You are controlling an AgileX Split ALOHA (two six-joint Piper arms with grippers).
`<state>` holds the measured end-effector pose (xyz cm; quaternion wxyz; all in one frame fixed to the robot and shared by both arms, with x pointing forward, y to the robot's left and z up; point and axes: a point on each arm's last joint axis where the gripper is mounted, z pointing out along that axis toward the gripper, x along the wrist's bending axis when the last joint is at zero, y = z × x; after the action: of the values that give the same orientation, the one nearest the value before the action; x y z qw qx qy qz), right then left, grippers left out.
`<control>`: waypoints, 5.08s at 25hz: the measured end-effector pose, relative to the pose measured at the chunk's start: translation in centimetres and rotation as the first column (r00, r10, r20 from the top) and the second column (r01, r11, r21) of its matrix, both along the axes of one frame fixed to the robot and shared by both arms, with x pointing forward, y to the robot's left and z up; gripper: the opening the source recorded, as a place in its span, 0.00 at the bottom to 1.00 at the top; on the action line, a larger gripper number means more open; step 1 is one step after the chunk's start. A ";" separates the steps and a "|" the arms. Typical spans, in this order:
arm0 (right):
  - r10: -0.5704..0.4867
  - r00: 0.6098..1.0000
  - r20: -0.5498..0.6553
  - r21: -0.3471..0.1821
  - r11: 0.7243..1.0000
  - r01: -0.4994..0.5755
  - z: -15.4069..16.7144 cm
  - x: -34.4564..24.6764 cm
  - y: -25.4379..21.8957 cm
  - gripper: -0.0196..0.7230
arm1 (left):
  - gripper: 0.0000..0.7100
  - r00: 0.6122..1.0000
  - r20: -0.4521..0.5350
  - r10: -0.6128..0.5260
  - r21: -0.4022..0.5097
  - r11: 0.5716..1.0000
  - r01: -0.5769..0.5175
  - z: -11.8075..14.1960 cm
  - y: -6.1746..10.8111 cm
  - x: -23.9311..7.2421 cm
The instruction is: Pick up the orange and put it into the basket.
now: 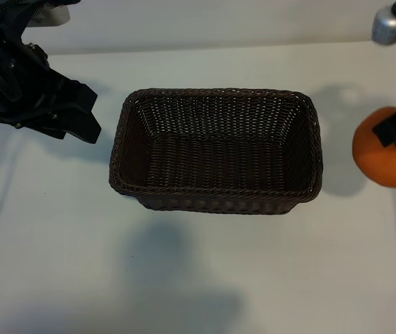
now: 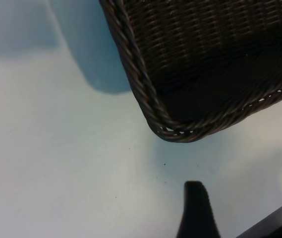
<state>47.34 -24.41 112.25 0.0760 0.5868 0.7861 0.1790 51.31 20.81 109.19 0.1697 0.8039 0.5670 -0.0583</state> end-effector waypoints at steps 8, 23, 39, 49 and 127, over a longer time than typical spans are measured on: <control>-0.002 1.000 -0.013 0.051 0.999 0.003 -0.3 0.9 0.6 0.14 | 0.73 1.000 0.000 0.000 -0.001 1.000 0.000 0.0 0.0 0.0; 0.149 0.986 0.069 0.147 0.977 -0.157 0.1 5.6 6.3 0.14 | 0.73 1.000 -0.001 0.000 -0.003 1.000 0.000 0.0 0.0 0.0; 0.305 0.947 0.100 0.104 0.944 -0.315 -0.7 7.4 12.4 0.14 | 0.73 1.000 -0.001 0.000 -0.004 1.000 0.000 0.0 0.0 0.0; 0.301 0.945 0.130 0.058 0.949 -0.310 -1.3 8.3 12.4 0.14 | 0.73 1.000 -0.001 0.000 -0.004 1.000 0.000 0.0 0.0 0.0; 0.353 0.934 -0.050 -0.007 0.935 -0.354 -3.0 7.7 11.9 0.74 | 0.73 1.000 -0.004 0.000 -0.023 1.000 0.000 0.1 -0.2 0.0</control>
<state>55.00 -12.48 109.27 0.0284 0.4394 0.8817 0.1695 51.27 20.61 109.26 0.1777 0.8019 0.5666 -0.0666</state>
